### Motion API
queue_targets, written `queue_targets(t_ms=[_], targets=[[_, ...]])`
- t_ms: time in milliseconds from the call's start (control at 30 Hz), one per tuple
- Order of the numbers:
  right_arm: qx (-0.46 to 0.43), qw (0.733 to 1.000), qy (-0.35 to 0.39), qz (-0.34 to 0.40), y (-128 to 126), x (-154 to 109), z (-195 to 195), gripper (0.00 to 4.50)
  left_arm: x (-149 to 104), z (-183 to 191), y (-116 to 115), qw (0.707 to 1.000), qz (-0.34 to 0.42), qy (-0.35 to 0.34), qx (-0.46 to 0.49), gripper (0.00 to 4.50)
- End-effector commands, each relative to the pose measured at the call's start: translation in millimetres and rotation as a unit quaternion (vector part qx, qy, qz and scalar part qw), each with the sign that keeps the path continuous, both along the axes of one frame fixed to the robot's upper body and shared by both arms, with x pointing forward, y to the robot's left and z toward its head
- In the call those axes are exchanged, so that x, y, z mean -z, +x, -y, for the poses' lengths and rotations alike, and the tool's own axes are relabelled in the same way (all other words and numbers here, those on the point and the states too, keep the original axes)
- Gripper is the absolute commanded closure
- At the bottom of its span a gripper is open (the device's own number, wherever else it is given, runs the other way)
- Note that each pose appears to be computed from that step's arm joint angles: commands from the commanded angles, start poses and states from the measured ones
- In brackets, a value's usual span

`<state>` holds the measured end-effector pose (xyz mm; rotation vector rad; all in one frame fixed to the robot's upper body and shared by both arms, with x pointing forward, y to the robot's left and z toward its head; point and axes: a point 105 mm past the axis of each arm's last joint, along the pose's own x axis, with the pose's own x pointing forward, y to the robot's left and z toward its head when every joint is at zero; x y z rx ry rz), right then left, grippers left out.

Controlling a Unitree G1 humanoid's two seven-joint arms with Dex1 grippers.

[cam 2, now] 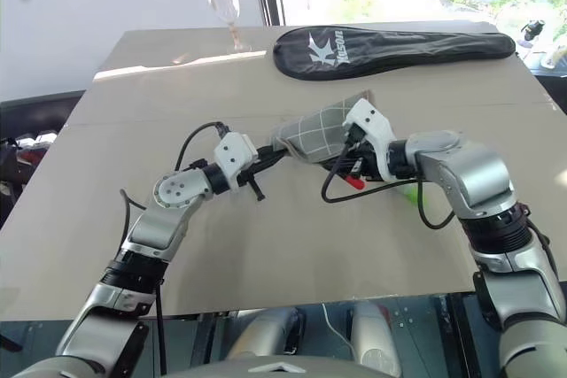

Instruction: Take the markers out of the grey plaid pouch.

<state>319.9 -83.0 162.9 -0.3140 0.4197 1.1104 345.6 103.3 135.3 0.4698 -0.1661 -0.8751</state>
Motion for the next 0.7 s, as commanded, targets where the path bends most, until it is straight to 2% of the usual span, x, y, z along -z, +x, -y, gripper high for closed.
queue_targets(t_ms=[33,200,333,700], targets=[[0.021,0.998,-0.055,0.031,8,10,12,4.13,-19,-20,10,0.998,0.016,-0.042,-0.054,4.50],[0.019,0.995,-0.078,0.053,12,16,11,4.13,-27,-17,10,0.997,0.017,-0.056,-0.052,4.50],[0.042,0.992,-0.054,0.102,26,6,2,4.13,-28,-6,2,0.998,0.009,-0.064,-0.027,4.50],[0.148,0.974,0.007,0.173,62,-17,-2,4.13,-18,10,-17,0.996,-0.044,-0.073,0.010,4.50]])
